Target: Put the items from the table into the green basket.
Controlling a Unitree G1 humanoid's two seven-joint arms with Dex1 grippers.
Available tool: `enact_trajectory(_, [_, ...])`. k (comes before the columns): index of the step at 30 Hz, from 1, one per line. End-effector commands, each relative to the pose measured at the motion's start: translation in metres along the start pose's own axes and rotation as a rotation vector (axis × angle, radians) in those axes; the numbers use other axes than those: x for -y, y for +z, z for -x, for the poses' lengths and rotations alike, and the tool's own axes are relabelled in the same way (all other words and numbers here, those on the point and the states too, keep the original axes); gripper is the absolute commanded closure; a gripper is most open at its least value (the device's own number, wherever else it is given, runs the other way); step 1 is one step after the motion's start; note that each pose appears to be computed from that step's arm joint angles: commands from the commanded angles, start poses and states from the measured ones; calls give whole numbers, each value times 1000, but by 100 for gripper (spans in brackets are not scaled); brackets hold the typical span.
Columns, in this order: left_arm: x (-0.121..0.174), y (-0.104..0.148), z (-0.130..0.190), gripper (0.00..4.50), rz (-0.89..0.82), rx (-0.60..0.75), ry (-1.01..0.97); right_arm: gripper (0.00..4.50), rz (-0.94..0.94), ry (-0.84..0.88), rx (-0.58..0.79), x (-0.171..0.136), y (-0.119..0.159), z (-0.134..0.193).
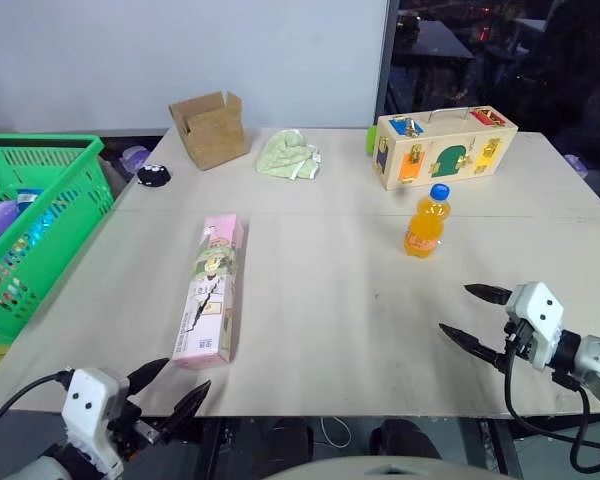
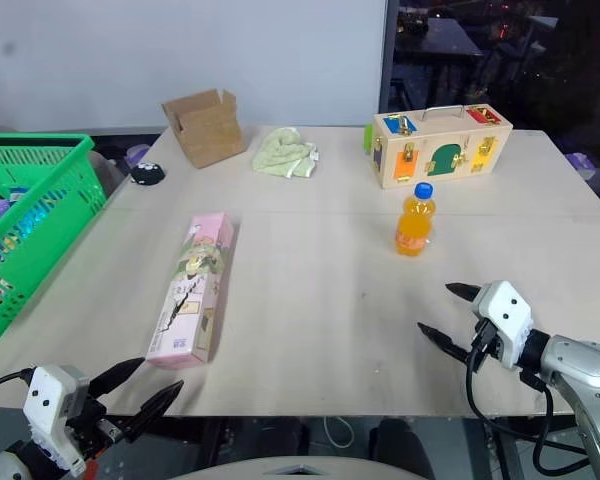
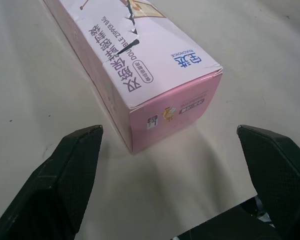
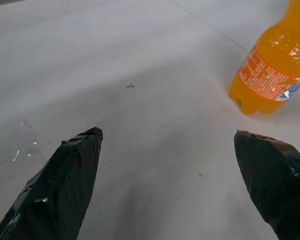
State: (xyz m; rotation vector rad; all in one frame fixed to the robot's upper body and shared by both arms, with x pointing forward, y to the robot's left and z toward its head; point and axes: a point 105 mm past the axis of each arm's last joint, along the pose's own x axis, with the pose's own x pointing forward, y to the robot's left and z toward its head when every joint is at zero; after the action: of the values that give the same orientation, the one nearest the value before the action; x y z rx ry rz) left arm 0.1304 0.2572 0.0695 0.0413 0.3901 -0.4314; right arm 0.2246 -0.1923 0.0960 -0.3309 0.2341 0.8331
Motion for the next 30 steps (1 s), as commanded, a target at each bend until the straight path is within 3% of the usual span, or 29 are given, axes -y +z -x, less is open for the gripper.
enact_trajectory(1, [9,16,1,2,-13,44,-43,0,19,-12,31,1,14,-5])
enact_trajectory(12, [61,97,-12,2,-99,207,-262,0,-74,-135,65,23,28,-42])
enact_trajectory(19, [78,134,-52,2,-229,206,-377,0,-70,-135,85,13,29,-40])
enact_trajectory(26, [86,164,-128,2,-208,113,-536,0,-33,-195,84,2,32,-29])
enact_trajectory(30, [89,160,-183,2,-251,31,-550,0,-16,-261,101,3,41,-19])
